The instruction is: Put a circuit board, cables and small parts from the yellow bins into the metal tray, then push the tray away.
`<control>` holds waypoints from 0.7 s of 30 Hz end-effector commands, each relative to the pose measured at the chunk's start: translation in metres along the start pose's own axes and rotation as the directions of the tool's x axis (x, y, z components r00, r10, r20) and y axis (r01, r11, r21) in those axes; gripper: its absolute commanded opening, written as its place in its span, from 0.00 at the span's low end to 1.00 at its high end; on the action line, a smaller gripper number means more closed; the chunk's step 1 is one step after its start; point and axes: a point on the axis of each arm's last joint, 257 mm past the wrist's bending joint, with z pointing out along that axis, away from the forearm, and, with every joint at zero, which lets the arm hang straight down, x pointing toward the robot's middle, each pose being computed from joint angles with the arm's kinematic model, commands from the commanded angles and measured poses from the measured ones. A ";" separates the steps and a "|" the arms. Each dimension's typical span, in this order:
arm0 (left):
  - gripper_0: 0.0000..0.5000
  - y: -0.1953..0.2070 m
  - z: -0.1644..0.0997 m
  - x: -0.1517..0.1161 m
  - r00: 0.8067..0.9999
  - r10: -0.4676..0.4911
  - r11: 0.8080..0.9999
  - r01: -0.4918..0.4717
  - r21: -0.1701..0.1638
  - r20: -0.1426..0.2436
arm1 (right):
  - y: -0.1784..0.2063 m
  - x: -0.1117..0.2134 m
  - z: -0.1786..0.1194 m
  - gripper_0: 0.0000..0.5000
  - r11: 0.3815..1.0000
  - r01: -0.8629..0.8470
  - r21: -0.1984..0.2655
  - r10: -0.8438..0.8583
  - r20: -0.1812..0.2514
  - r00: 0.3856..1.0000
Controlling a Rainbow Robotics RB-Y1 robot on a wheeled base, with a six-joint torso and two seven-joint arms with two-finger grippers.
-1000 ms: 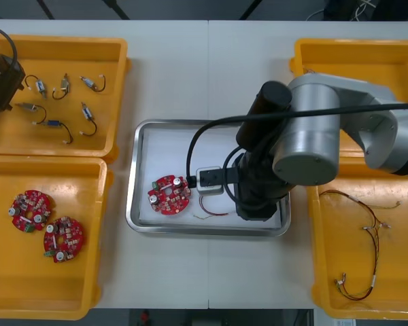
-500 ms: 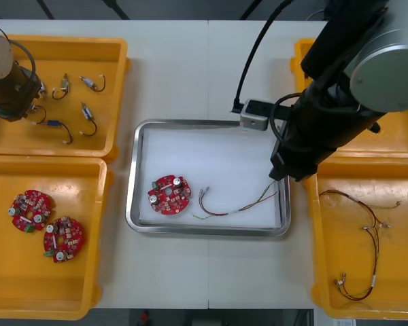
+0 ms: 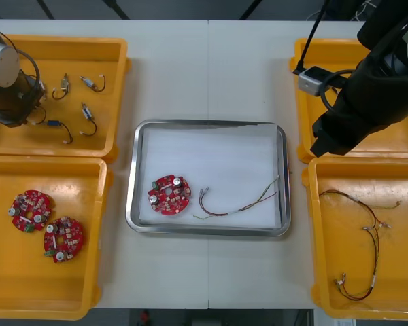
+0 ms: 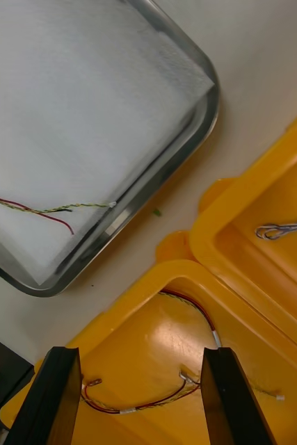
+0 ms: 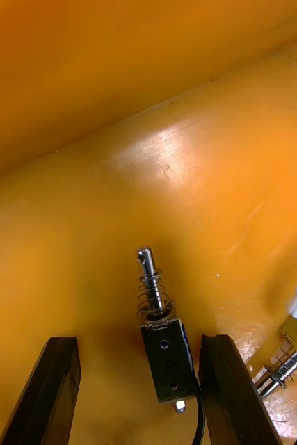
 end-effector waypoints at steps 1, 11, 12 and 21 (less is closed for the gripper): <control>1.00 -0.027 -0.013 -0.005 0.998 0.057 0.997 -0.058 0.043 0.022 | -0.045 -0.007 -0.034 1.00 0.985 -0.160 0.068 0.157 0.053 0.986; 0.00 -0.027 -0.013 -0.005 0.997 0.074 0.996 -0.075 0.046 0.023 | -0.104 0.003 -0.039 1.00 0.949 -0.293 0.113 0.288 0.063 0.956; 0.00 -0.027 -0.013 -0.004 0.997 0.074 0.996 -0.075 0.047 0.022 | -0.110 0.003 -0.040 1.00 0.946 -0.304 0.117 0.297 0.070 0.952; 0.00 -0.028 -0.018 -0.006 0.995 0.096 0.995 -0.096 0.039 0.019 | -0.163 0.019 -0.044 1.00 0.961 -0.245 0.128 0.233 0.102 0.967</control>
